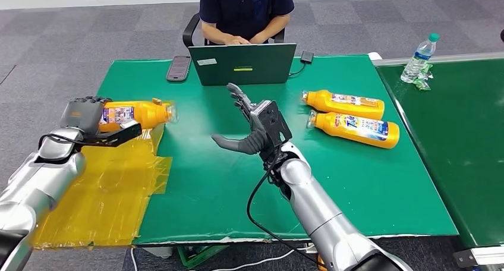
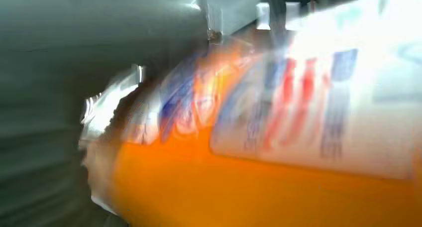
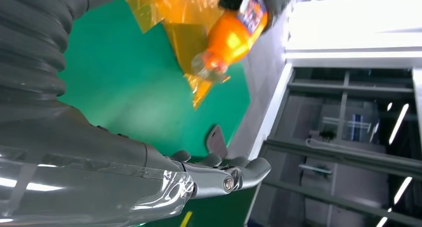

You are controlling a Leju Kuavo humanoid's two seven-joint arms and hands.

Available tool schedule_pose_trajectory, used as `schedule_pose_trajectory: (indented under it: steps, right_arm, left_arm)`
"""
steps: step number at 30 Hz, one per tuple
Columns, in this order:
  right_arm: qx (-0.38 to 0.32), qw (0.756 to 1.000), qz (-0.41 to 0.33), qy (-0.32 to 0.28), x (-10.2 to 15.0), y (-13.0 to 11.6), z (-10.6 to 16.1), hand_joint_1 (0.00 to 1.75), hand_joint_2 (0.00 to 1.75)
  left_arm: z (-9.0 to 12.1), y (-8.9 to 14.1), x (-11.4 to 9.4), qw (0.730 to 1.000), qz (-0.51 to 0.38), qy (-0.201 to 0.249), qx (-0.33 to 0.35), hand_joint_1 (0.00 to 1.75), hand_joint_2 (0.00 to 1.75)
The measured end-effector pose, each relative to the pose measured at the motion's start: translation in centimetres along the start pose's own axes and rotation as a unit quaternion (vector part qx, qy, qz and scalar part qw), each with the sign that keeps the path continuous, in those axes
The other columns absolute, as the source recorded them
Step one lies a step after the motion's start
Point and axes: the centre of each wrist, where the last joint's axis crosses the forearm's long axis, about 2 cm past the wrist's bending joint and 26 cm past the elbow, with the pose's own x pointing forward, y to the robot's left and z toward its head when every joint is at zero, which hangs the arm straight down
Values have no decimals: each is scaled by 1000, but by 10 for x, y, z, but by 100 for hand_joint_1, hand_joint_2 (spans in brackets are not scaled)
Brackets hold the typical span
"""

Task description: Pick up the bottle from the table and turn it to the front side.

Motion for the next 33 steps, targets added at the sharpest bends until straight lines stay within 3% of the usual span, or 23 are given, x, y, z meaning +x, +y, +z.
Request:
schedule_pose_trajectory:
  steps: [5,11,20,21,24,25,33]
  right_arm:
    - [3,1000,5,10,-2,-2,4,0,175]
    - [7,1000,4,15,-3,-2,5,0,175]
    - [6,1000,6,21,-6,-3,11,0,175]
    - [6,1000,6,22,-6,-3,11,0,175]
    - [6,1000,7,22,-8,-3,13,0,175]
    - [6,1000,7,22,-8,-3,13,0,175]
    - [9,1000,13,23,-9,-3,14,0,175]
  left_arm:
    - [5,-1,-16,997,-12,-23,-77,175,175]
    - [11,-6,-23,994,-32,-36,-93,175,175]
    - [30,-46,-21,983,-45,-60,-165,175,175]
    - [30,-47,-20,983,-43,-63,-168,147,175]
    - [31,-50,-18,982,-40,-67,-170,16,175]
    - [31,-50,-17,982,-39,-68,-170,0,175]
    - [29,-54,-7,982,-41,-72,-168,0,175]
